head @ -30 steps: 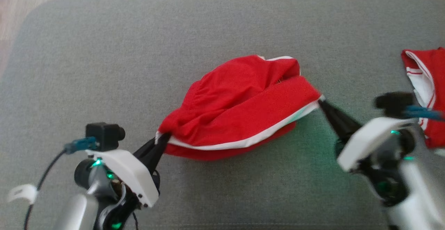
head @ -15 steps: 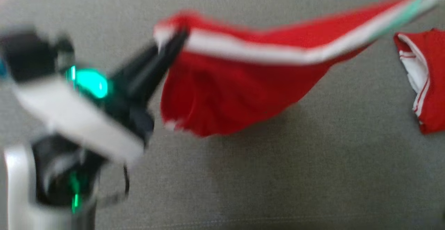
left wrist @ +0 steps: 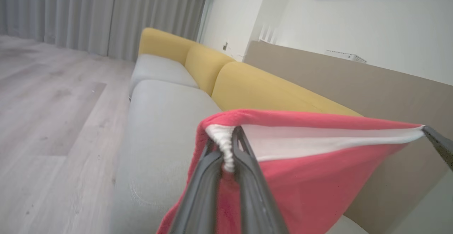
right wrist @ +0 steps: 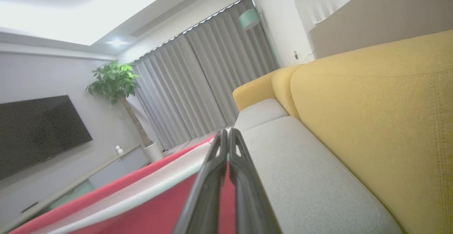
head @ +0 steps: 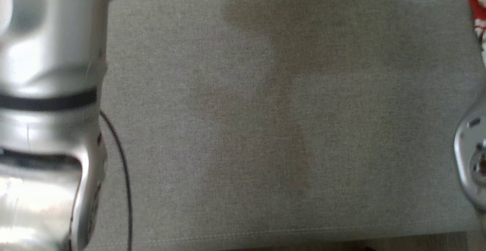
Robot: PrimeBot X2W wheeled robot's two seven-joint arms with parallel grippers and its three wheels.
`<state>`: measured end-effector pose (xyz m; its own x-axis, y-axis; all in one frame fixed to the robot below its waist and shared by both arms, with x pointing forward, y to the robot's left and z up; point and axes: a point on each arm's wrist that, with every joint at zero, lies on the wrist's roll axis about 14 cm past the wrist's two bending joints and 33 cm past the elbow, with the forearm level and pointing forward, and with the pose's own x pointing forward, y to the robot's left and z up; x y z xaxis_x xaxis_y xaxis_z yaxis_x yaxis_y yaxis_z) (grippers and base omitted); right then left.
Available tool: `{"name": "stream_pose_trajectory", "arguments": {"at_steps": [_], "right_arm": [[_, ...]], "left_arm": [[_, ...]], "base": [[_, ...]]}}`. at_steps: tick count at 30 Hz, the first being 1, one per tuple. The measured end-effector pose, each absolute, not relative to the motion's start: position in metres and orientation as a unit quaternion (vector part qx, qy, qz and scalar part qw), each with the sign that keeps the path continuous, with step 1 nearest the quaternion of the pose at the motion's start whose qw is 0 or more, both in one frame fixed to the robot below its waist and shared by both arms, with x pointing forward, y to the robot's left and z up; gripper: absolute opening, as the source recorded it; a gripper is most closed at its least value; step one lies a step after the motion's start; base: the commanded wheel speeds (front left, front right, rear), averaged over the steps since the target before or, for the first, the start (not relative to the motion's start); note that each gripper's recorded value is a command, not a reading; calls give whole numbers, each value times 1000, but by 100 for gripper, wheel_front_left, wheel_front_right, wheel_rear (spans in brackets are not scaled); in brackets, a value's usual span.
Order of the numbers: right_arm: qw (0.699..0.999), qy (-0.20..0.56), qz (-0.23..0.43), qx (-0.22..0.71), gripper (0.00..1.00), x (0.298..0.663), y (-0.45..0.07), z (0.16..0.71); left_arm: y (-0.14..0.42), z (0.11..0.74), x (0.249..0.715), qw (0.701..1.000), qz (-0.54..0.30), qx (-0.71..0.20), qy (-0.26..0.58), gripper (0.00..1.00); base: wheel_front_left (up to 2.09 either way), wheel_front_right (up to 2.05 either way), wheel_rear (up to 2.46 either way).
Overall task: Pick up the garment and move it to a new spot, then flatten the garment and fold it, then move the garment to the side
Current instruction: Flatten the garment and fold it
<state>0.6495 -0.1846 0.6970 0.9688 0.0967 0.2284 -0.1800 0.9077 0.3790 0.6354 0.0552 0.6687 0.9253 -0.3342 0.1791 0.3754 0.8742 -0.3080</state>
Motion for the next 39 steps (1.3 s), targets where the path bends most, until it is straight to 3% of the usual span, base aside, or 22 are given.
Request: {"name": "stream_pose_trajectory", "arguments": {"at_steps": [4,9,14,20,33,36,39], "right_arm": [[964,-126,61,224,0,667,-182,684],[969,-56,75,230,0,654,-160,613],[965,66,74,241,0,589,-158,509],[954,152,52,255,0,494,-179,444],[927,259,-3,273,0,327,-195,413],[925,259,-9,277,0,316,-201,425],[929,247,-3,276,0,331,-203,437]], "left_arm": [[56,649,657,977,-149,-126,-92,0],[51,560,646,985,-149,-89,9,0],[50,491,599,974,-160,-124,101,0],[57,428,515,953,-133,-207,179,0],[75,395,331,922,-56,-292,250,0],[76,405,307,911,-35,-326,250,0],[76,416,309,909,-28,-337,243,0]], "base": [[0,0,0],[0,0,0],[0,0,0],[0,0,0],[0,0,0],[0,0,0],[0,0,0]]}}
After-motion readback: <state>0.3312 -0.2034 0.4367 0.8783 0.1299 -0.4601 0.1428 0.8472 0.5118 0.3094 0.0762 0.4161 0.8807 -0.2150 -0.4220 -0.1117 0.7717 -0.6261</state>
